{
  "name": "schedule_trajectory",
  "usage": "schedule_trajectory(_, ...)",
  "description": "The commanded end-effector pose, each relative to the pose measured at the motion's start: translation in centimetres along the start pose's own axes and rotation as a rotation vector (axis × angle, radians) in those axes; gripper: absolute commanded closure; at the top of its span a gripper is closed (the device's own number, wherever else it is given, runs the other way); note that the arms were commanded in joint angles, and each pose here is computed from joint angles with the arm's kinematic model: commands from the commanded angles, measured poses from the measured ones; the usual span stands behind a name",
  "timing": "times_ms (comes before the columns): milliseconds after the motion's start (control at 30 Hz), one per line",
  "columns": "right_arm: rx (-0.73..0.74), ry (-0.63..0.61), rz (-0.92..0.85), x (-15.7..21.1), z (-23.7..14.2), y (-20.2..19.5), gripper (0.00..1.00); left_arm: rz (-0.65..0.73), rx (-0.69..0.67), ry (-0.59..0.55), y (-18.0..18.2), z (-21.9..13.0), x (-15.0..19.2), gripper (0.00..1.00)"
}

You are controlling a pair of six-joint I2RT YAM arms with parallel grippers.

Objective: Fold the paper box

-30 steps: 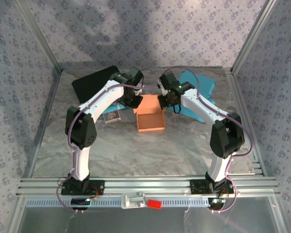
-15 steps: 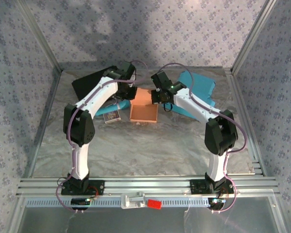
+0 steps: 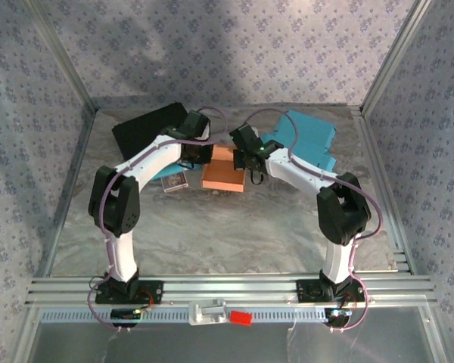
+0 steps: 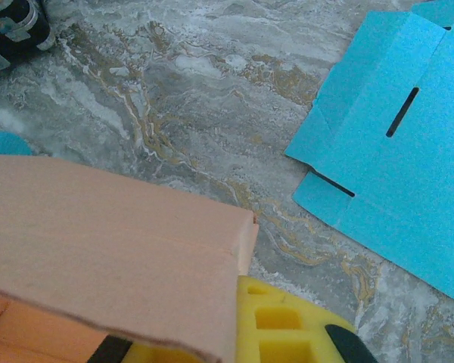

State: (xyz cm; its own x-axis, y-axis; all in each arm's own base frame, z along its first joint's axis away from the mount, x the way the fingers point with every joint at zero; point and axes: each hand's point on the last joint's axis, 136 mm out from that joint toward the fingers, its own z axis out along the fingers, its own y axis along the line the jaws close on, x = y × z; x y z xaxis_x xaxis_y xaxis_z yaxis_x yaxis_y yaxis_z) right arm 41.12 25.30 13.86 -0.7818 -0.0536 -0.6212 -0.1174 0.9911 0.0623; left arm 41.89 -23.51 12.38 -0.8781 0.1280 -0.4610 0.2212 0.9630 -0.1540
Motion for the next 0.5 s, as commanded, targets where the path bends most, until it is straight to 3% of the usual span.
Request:
schedule_trajectory(0, 0.0, -0.048, 0.051, -0.3, -1.4, 0.7, 1.0, -0.012, 0.082, -0.001, -2.3, -0.5, 0.7, 1.0)
schedule_trajectory(467, 0.05, 0.034, 0.208, -2.3, -1.2, 0.8, 1.0, -0.07, 0.097, 0.087, -3.5, -1.5, -1.2, 1.0)
